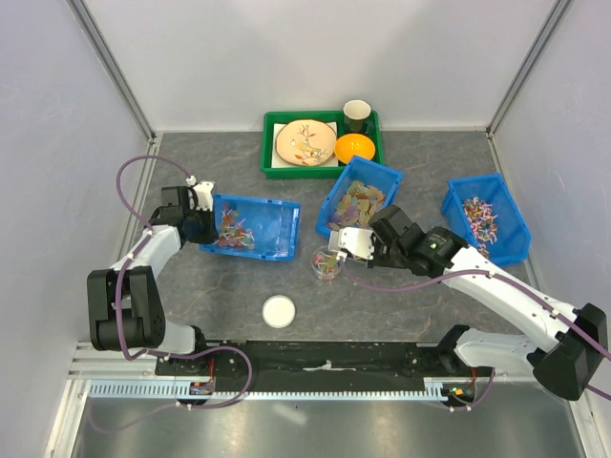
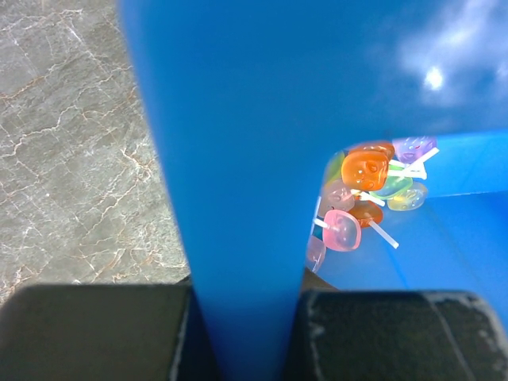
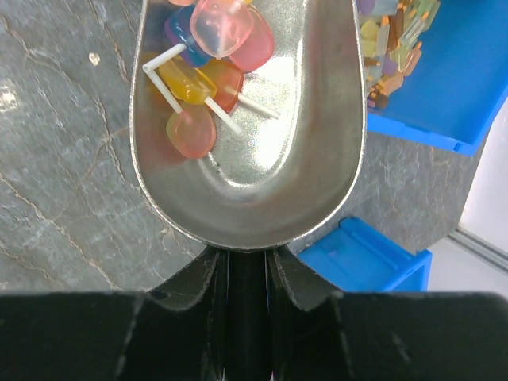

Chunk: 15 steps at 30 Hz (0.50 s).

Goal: Pack the candies
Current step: Place the fake candies in the packing bottle.

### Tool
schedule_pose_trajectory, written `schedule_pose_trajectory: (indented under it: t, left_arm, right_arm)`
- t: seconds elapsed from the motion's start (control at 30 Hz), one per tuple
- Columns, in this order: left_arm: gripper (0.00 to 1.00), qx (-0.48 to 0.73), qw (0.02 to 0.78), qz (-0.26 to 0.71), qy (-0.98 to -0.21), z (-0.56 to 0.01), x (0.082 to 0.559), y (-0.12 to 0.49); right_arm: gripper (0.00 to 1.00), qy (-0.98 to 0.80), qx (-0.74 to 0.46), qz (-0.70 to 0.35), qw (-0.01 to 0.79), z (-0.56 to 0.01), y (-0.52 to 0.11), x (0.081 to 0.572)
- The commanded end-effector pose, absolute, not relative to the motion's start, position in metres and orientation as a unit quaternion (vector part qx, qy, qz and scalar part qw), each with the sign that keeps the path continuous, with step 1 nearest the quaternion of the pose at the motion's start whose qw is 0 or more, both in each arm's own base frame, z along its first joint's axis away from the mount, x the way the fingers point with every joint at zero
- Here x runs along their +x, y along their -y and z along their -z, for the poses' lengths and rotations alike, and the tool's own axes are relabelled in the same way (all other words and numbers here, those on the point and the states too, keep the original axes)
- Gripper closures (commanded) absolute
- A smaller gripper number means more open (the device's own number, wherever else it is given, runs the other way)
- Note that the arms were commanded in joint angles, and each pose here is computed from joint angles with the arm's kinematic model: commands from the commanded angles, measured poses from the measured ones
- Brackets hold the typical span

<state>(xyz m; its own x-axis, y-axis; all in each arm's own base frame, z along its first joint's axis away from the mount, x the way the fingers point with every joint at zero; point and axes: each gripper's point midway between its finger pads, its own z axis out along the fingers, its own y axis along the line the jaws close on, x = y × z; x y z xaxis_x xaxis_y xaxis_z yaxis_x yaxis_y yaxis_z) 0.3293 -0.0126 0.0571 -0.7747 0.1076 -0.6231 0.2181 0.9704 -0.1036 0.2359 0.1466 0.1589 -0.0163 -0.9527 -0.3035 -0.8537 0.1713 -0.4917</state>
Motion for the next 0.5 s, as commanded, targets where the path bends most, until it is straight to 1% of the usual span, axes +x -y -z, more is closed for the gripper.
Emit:
schedule_pose_trajectory:
  t: [0.0,0.23,0.47]
  left_arm:
    - [0.98,0.087,0.333,0.078,-0.936,-0.0556,0.3369,0.01]
    - [0.99,0.086,0.332,0.077,-0.936,-0.0542,0.337,0.0095]
    - [0.98,0.086,0.33,0.075,-0.937,-0.052,0.3372,0.0085]
  right_arm:
    - [1.0,-0.707,-0.63,0.114,0.301,-0.1711,-0.1431,0.2472]
    - [1.0,-0.705,-0.638,0.134,0.278,-0.1652,-0.1415,0.2501]
    - [1.0,-0.694,-0.648,0.149,0.276,-0.1653,-0.1456,0.2485]
